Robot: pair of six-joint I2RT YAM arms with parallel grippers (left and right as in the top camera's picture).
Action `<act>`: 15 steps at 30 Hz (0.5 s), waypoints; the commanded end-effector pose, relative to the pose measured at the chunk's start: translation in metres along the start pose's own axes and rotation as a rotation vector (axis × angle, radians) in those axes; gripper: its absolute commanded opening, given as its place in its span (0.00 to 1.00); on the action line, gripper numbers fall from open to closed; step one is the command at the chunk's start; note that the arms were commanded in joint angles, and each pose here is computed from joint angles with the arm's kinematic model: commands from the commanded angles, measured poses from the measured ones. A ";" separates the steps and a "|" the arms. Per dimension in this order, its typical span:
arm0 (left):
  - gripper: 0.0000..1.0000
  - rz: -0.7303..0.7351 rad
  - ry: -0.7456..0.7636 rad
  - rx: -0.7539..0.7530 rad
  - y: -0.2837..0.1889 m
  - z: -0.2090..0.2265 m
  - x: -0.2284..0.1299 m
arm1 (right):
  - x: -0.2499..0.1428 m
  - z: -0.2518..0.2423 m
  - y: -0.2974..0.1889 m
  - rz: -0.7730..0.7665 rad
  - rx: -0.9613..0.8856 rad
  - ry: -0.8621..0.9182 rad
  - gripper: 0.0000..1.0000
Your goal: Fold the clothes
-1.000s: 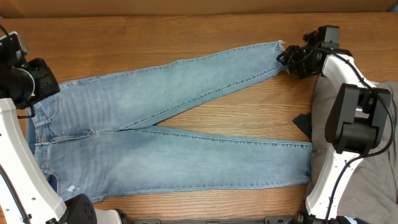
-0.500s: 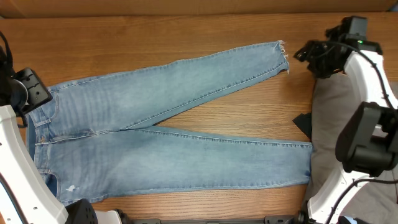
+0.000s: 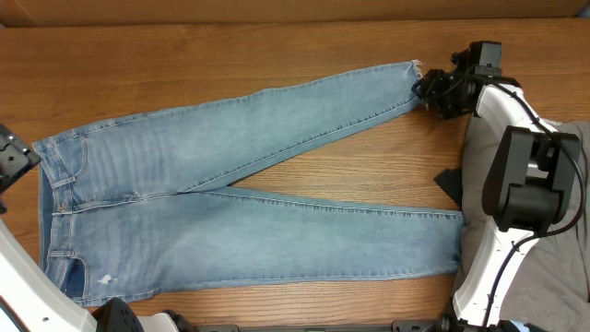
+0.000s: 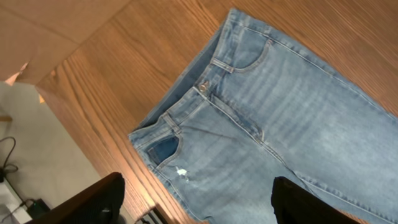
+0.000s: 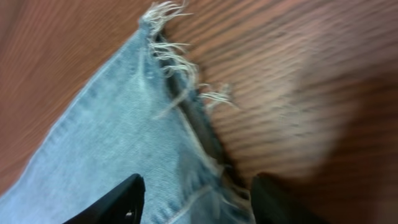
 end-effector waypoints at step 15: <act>0.80 -0.017 -0.037 0.002 -0.006 0.006 -0.002 | 0.044 0.010 -0.101 -0.172 0.096 -0.057 0.27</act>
Point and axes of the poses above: each gripper's point midway between its finger pads, its own y axis out along the fingers, its own z axis along the line the jaws close on, x = y × z, the point moved 8 cm from there along -y, back along the fingers, and after that the axes turned 10 degrees about y, right-handed, at the moved point
